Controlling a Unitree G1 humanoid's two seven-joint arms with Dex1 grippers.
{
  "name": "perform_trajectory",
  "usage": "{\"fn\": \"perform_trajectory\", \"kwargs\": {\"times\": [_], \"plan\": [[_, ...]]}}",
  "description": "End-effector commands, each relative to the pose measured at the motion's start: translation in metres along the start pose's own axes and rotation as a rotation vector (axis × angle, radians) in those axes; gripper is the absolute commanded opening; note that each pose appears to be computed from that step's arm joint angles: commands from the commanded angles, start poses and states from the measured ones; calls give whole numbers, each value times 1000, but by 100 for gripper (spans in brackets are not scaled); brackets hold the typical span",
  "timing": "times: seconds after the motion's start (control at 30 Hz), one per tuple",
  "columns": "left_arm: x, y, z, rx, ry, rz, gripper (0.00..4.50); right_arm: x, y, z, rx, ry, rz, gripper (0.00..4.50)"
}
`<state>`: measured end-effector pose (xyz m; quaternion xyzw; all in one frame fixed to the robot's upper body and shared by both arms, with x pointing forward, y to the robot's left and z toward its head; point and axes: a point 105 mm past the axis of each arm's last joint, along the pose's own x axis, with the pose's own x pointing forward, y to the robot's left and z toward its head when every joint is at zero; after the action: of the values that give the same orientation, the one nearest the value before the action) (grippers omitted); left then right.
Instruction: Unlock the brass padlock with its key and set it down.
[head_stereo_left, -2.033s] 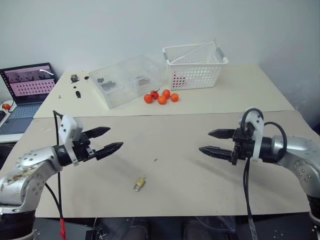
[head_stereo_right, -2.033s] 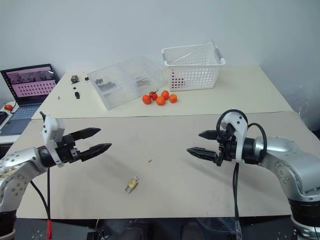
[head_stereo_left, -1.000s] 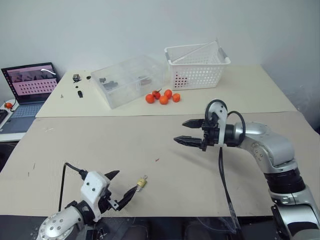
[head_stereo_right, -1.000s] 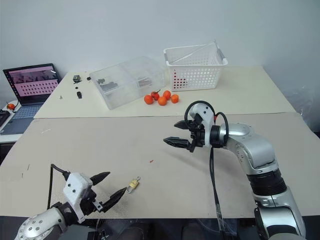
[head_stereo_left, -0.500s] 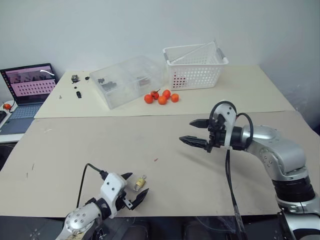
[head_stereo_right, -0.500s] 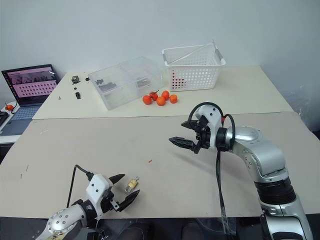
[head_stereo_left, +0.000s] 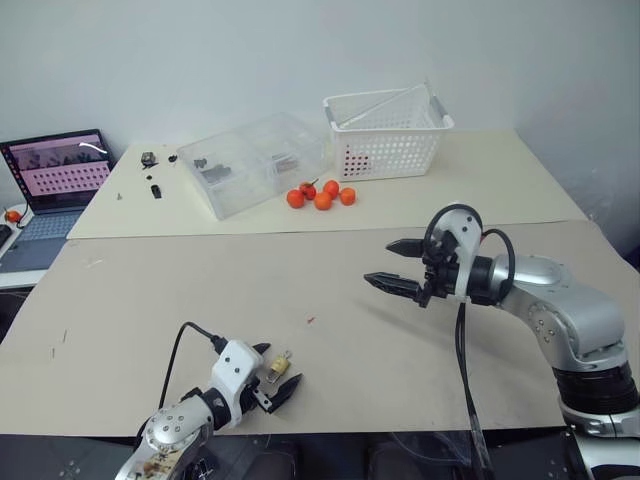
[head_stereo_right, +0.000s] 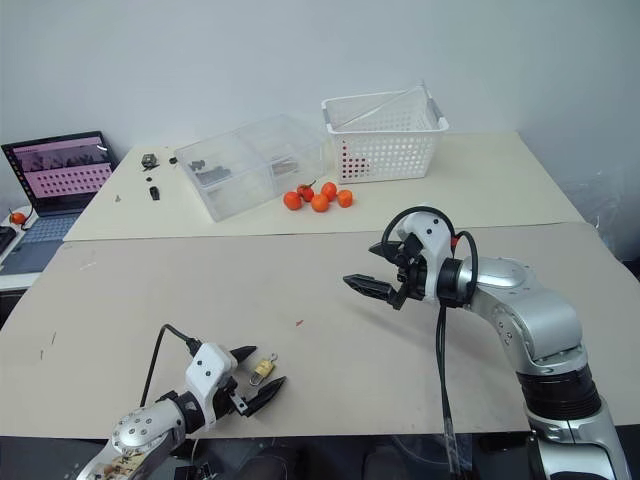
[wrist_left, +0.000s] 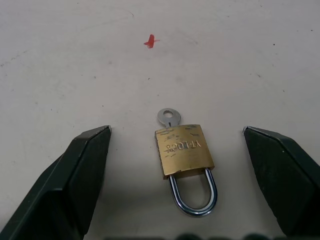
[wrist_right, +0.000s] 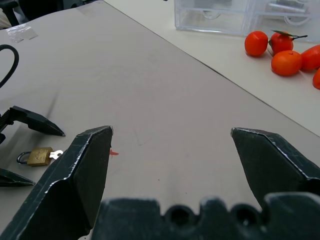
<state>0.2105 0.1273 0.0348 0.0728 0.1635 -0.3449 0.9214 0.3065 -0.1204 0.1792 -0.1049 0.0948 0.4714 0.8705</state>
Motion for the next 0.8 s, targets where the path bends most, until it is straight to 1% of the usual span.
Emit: {"fn": "perform_trajectory", "kwargs": {"times": [0.03, 0.27, 0.57, 0.6, 0.63, 0.73, 0.77, 0.8], "plan": [[-8, 0, -6, -9, 36, 9, 450, -6, 0, 11, -37, -42, -17, 449], [-15, -1, -7, -14, 51, 20, 450, -4, 0, 9, -32, -44, -18, 449], [-14, -2, -12, -37, 59, 28, 450, -3, 1, 9, -31, -43, -17, 449], [-14, -3, -12, -42, 59, 26, 398, -3, 0, 9, -32, -42, -18, 450], [-13, -3, -13, -45, 59, 25, 385, -3, 0, 9, -33, -40, -19, 450], [-12, -2, -14, -52, 59, 27, 263, -4, 0, 8, -34, -39, -22, 450], [-12, -2, -14, -53, 59, 27, 239, -4, 0, 8, -34, -39, -23, 450], [-12, -2, -14, -54, 59, 28, 205, -4, -1, 8, -34, -39, -23, 450]]}}
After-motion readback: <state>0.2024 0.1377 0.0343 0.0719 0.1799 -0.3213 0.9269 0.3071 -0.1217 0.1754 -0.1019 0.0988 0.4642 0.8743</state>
